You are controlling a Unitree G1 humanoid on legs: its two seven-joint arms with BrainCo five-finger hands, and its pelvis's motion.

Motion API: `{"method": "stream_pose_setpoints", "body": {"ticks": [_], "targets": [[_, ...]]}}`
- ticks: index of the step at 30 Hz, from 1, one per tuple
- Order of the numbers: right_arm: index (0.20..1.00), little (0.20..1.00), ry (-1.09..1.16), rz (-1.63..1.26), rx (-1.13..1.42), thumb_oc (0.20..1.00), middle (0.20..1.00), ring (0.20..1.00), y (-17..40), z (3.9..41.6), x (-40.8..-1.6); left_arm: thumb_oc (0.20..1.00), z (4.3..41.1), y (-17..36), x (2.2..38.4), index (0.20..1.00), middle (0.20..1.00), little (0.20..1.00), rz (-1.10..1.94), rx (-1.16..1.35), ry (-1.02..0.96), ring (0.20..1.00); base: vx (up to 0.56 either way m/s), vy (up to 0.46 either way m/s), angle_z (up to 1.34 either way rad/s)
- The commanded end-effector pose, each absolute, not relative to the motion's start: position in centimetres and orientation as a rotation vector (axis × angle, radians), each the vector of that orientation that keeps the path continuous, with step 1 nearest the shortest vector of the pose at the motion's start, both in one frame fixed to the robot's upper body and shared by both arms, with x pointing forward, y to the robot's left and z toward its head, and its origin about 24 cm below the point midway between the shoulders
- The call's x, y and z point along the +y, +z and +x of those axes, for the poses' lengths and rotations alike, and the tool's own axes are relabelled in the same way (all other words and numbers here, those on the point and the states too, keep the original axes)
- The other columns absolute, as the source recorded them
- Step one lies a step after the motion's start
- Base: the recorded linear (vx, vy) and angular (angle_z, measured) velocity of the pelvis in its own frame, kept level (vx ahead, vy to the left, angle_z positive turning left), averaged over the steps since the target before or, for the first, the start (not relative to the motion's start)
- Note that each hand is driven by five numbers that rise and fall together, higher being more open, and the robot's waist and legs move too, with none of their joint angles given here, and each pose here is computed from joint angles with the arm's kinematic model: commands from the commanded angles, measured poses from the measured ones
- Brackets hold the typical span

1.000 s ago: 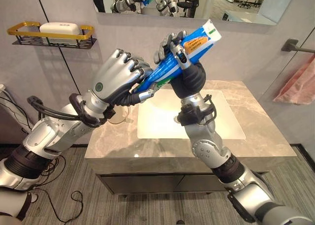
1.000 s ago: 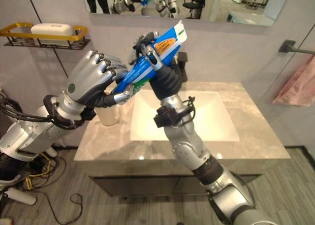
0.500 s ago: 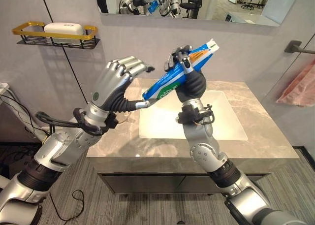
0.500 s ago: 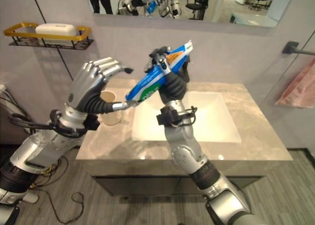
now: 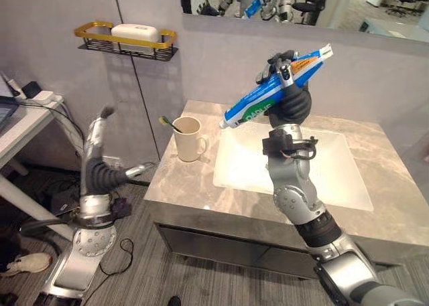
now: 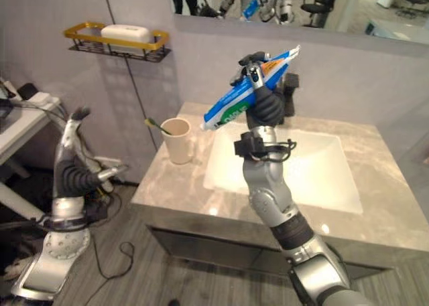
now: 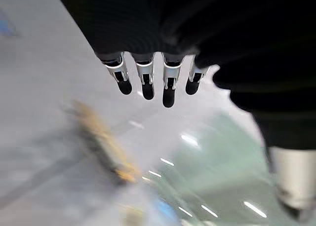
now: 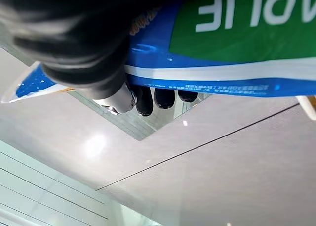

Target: Put brush and paste in cup on sink, flatten towel.

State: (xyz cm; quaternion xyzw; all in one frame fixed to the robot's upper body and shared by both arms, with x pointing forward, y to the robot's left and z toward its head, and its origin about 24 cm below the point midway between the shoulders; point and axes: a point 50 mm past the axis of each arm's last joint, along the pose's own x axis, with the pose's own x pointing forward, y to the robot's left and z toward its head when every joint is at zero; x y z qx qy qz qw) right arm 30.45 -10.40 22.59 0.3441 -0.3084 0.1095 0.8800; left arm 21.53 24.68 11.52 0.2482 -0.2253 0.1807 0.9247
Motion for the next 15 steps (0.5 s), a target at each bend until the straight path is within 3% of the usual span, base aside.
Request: {"method": "stream_pose_setpoints", "body": {"ticks": [1,15], "targets": [[0.2,0.2,0.26,0.686,-0.862,0.2,0.2,0.2,28.2,30.3,-10.3,1.0,21.8,13.8,24.9,1.0,1.0,1.0,0.433,-0.563,0.338,1.0,0.0,0.005,0.21],[0.2,0.2,0.086,0.364,-0.868,0.2,0.2,0.2,30.2,33.6,-13.6,1.0,19.7,5.3,25.3,1.0,1.0,1.0,0.475,-0.03,-0.033,1.0,-0.01,0.011,0.28]]}}
